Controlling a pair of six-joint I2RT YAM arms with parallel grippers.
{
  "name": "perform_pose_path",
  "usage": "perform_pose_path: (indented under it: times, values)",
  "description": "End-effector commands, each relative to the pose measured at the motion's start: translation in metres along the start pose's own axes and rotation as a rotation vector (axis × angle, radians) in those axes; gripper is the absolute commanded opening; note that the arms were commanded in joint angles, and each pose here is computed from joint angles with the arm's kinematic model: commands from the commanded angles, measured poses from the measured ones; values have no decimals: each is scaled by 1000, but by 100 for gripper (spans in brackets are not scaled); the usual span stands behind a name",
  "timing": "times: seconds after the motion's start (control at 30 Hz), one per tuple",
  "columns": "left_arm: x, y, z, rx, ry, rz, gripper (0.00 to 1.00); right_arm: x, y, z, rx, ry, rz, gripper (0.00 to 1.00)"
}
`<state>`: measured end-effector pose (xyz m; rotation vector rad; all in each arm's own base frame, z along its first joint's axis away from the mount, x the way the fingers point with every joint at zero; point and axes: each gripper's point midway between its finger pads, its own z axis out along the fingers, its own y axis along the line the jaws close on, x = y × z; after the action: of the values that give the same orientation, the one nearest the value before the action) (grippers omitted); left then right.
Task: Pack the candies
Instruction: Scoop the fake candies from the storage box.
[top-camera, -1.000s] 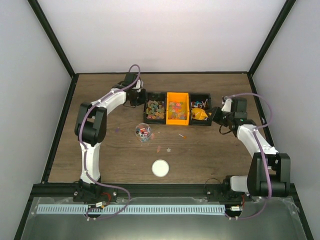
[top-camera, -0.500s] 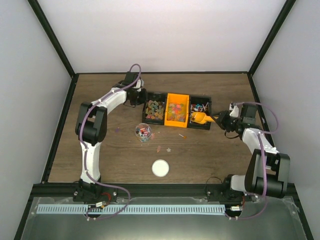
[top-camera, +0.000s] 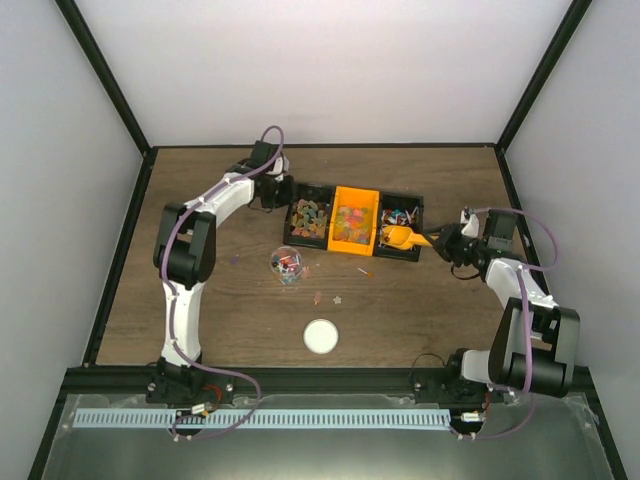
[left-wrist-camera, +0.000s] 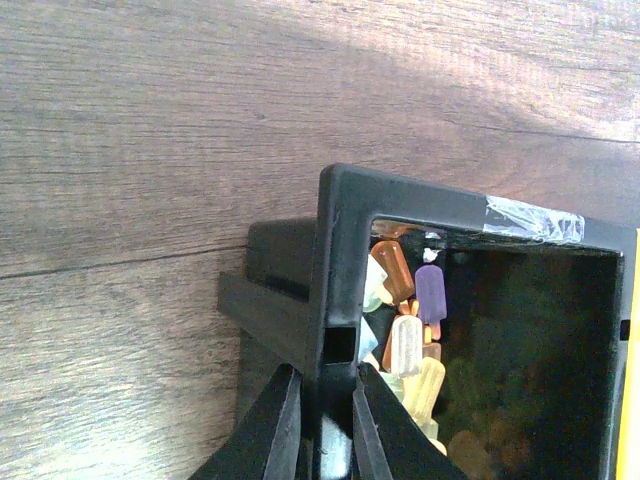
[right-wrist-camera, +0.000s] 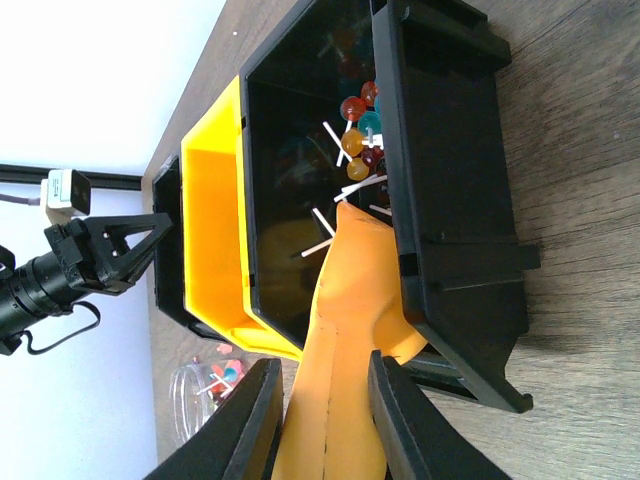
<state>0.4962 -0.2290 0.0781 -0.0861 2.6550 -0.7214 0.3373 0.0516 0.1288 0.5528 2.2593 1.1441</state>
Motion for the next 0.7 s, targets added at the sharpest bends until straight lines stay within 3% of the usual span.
perform_pose_path:
  times: [0.0,0.67]
  values:
    - [16,-21,19,72,69,-56,12,29,41,-6,-176,165,30,1]
    - [14,-22,16,74,65,-53,12,23,43,-24,-208,115,29,1]
